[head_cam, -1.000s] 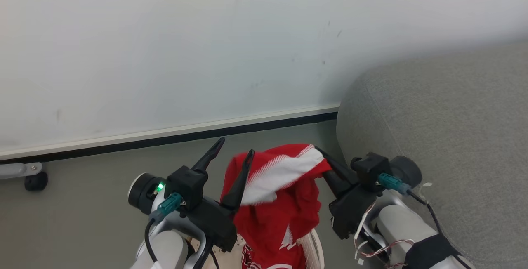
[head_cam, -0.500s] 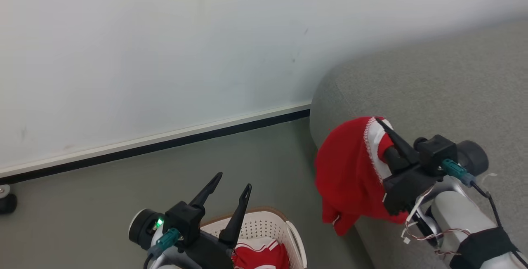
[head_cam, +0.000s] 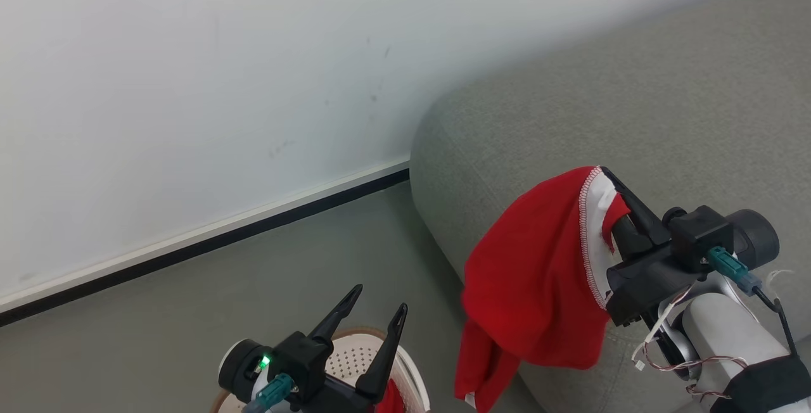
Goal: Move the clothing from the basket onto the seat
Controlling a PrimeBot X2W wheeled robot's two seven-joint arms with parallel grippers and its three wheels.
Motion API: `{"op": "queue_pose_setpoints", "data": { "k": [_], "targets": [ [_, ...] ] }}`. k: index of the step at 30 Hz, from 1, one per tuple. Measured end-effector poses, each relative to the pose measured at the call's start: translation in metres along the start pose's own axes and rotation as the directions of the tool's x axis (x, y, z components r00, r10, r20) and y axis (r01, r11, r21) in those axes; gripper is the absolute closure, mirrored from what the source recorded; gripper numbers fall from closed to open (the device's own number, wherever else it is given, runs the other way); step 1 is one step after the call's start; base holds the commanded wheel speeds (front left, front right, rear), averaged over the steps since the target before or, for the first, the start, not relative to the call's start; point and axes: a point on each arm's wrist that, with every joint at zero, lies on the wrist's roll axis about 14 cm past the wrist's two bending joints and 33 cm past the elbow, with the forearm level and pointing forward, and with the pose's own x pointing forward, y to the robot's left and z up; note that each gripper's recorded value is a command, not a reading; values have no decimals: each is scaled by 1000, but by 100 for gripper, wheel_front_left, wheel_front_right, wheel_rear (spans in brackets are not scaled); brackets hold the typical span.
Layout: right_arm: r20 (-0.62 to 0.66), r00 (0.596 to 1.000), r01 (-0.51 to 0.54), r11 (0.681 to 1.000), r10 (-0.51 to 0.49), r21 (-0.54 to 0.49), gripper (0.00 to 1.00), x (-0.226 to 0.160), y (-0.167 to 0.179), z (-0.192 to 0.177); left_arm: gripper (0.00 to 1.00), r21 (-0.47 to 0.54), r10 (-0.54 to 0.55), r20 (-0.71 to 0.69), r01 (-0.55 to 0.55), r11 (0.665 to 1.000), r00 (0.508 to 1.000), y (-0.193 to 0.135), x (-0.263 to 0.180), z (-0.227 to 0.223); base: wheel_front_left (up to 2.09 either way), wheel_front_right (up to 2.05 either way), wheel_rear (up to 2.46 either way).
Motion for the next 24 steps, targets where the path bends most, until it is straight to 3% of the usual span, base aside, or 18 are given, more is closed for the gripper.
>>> {"op": "queue_pose_setpoints", "data": {
  "k": [13, 24],
  "targets": [
    [-42, 989, 141, 989, -142, -32, 100, -46, -47, -9, 0, -23, -147, -7, 147, 989, 989, -46, 22, -6, 0, 0, 0],
    [-63, 985, 159, 987, -161, -35, 100, -32, -58, -15, 0, -43, -123, -12, 123, 992, 992, -38, 20, -10, 0, 0, 0]
  ]
}}
